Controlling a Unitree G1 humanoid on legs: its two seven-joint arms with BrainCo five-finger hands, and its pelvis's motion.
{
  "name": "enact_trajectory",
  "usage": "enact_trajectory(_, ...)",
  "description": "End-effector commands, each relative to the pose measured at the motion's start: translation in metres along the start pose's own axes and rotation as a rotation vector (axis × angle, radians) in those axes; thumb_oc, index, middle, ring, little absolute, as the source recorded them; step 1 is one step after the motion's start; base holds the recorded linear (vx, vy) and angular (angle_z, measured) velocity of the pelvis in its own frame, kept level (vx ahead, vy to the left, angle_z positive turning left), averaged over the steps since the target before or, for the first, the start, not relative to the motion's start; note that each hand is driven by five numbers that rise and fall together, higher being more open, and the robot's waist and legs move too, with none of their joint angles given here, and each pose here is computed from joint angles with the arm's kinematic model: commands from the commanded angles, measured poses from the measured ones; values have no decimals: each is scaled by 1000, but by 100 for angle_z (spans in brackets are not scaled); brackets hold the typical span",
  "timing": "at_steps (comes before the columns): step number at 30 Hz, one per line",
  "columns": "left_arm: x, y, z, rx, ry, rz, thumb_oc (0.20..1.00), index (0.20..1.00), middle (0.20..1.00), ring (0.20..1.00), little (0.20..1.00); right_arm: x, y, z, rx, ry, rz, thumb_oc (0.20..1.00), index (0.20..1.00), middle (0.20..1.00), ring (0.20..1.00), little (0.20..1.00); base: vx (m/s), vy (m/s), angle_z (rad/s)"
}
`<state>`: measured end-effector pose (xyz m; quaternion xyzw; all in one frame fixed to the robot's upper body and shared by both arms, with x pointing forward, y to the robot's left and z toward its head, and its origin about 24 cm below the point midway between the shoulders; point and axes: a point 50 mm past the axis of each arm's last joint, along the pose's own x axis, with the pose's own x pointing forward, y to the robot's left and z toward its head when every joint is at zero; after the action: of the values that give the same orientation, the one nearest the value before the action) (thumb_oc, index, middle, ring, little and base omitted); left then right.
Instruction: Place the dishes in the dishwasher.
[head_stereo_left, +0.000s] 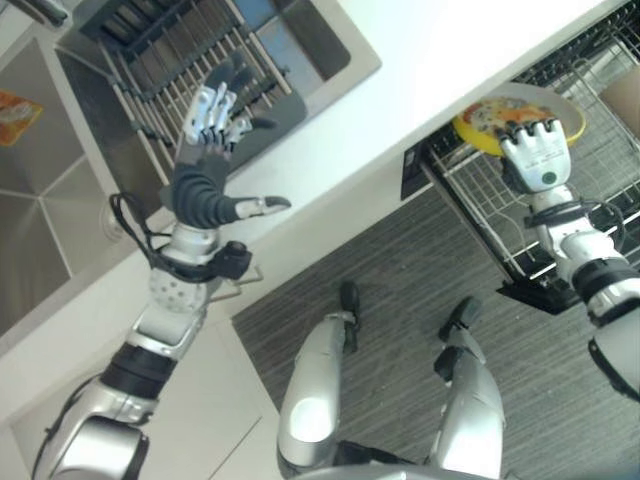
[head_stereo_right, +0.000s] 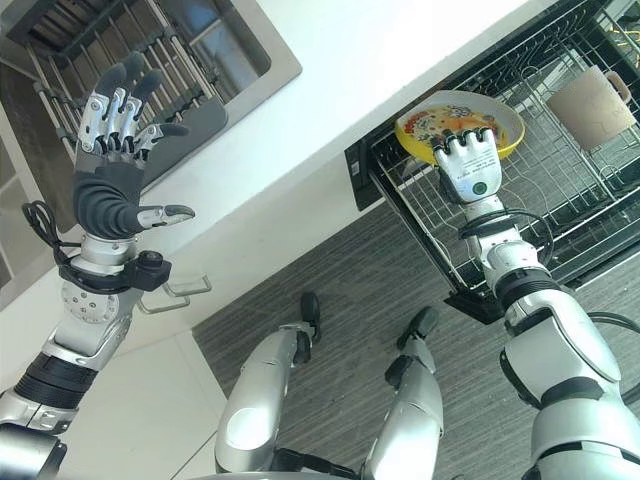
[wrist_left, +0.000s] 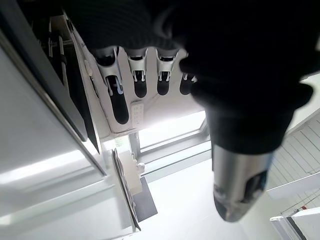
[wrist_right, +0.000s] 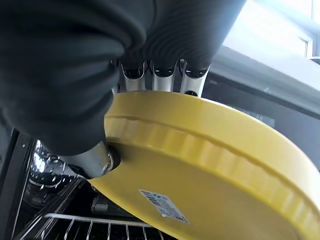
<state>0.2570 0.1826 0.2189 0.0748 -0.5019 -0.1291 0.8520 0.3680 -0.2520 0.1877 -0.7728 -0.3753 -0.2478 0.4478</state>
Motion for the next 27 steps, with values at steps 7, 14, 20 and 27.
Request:
enact_trajectory(7,8,-14,17,-52,-140,-9,1000,1000,1000,1000,1000,16,-17,-38,21,280,-154,200,200,200,200,200,-1,12,-3)
enact_trajectory(14,11,-12,19,-48,-138,-1,1000,1000,1000,1000,1000,19,-21,-51,-2,336,-174,200,200,200,200,200,-1,2,-1)
enact_trajectory(20,10,-12,20,-48,-150,9,1000,1000,1000,1000,1000,20,-21,-50,-3,324,-169,200,200,200,200,200,0,0,0)
enact_trajectory(27,14,-15,21,-59,-172,5,1000,1000,1000,1000,1000,29,-21,-42,27,278,-155,200,200,200,200,200,-26,7,2)
